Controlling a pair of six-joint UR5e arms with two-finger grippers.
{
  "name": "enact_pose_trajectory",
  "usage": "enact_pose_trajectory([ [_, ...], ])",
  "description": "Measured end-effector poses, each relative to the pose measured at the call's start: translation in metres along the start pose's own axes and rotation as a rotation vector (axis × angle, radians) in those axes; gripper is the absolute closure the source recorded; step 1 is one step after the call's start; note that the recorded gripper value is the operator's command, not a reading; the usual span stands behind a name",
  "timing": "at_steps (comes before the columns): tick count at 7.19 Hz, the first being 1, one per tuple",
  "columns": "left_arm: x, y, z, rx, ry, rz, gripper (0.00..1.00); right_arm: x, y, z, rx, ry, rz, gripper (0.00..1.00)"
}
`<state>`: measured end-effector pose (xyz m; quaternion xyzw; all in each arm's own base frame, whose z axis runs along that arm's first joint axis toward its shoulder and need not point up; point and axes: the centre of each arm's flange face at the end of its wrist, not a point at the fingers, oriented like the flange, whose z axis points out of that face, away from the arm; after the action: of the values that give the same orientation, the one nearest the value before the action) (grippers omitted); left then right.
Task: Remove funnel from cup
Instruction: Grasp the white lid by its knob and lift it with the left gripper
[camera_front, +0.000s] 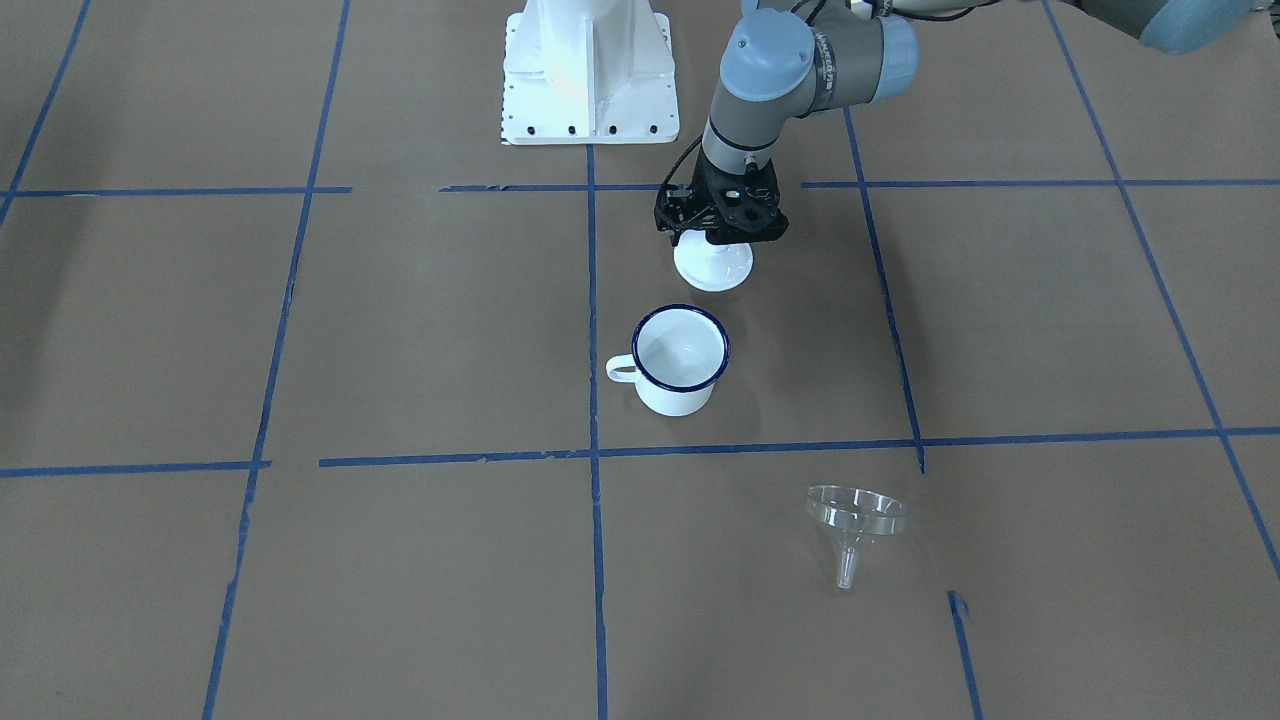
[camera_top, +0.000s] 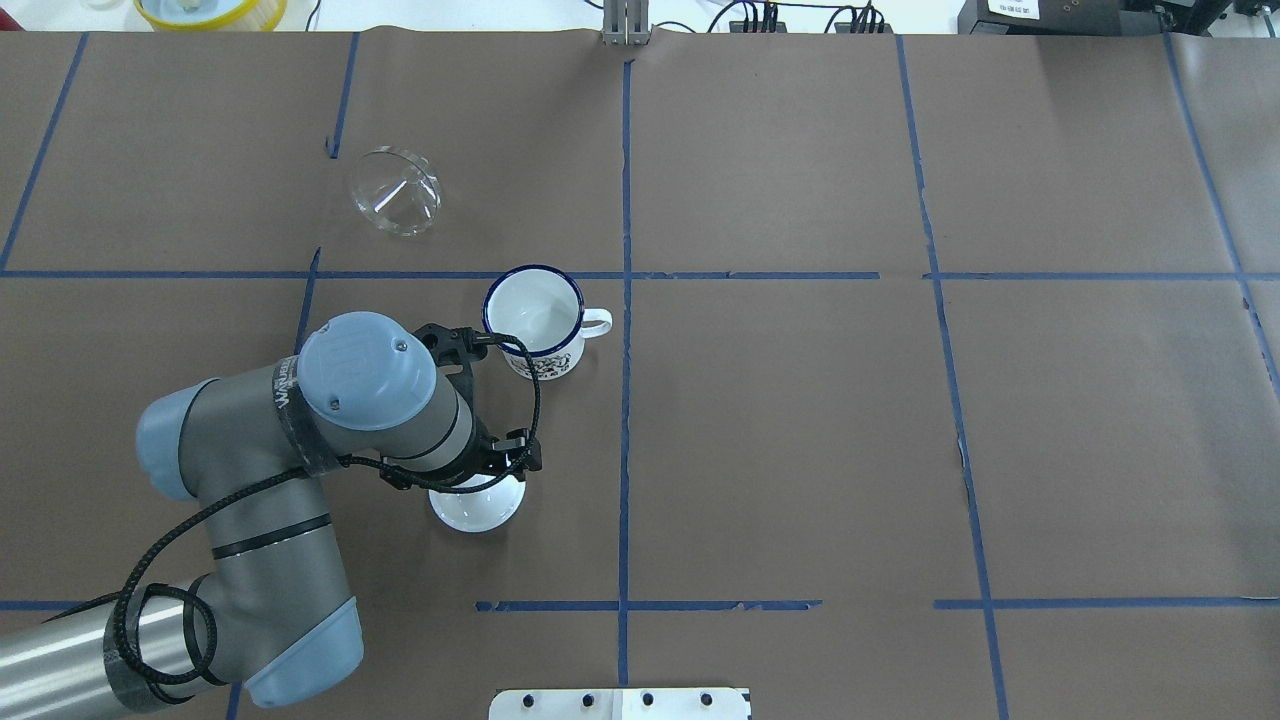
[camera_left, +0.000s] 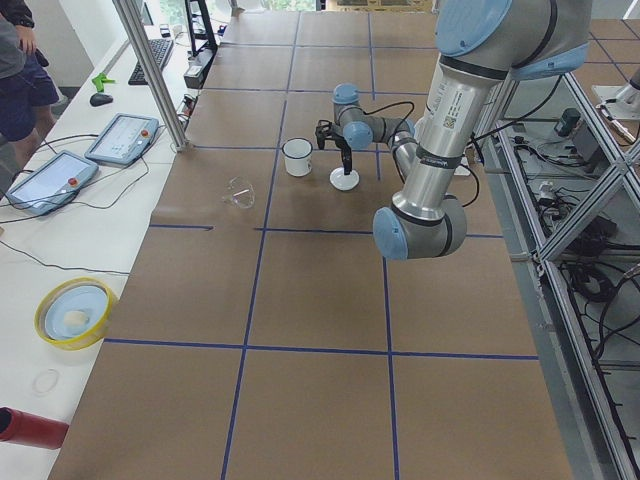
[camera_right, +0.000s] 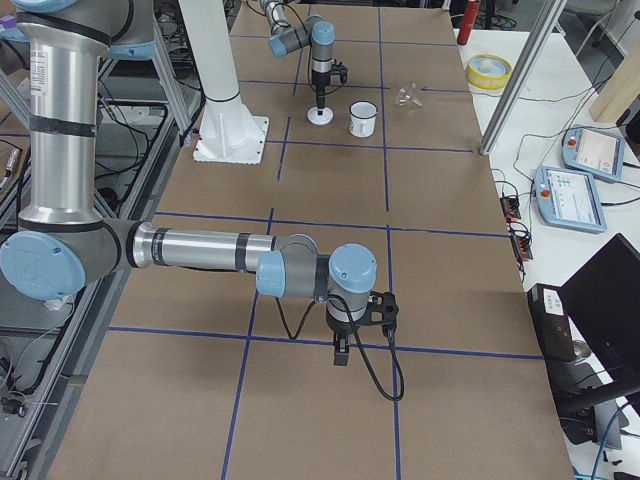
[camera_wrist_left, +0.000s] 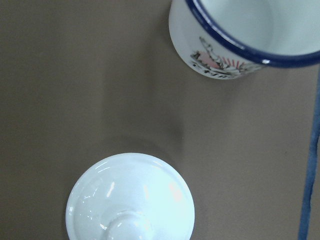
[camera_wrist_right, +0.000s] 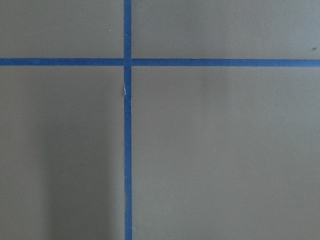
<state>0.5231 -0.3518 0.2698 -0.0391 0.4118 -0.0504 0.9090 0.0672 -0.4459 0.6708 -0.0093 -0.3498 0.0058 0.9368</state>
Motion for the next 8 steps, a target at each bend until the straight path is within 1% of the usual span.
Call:
enact_pose_trajectory([
  [1,-0.0033,-0.0013,0.0043,-0.002,-0.016,-0.004,0.19,0.0000,0.0000,0.0000,0.000,0.000,0.000,0.00],
  [2,-0.0043,-0.0013,0.0069,-0.003,-0.023,-0.004,0.32,0.0000,0.0000,0.0000,0.000,0.000,0.000,0.00],
  [3,-0.0043,-0.0006,0.0078,-0.005,-0.025,-0.003,0.57,0.0000,0.0000,0.0000,0.000,0.000,0.000,0.00],
  [4,-0.0041,0.0000,0.0075,-0.006,-0.024,-0.002,0.98,0.0000,0.0000,0.0000,0.000,0.000,0.000,0.00],
  [5,-0.0036,0.0003,0.0057,-0.005,-0.021,-0.001,1.00,0.0000,0.0000,0.0000,0.000,0.000,0.000,0.00],
  [8,-0.0049,-0.0033,-0.0006,0.001,-0.024,-0.008,1.00,0.0000,0.0000,0.0000,0.000,0.000,0.000,0.00],
])
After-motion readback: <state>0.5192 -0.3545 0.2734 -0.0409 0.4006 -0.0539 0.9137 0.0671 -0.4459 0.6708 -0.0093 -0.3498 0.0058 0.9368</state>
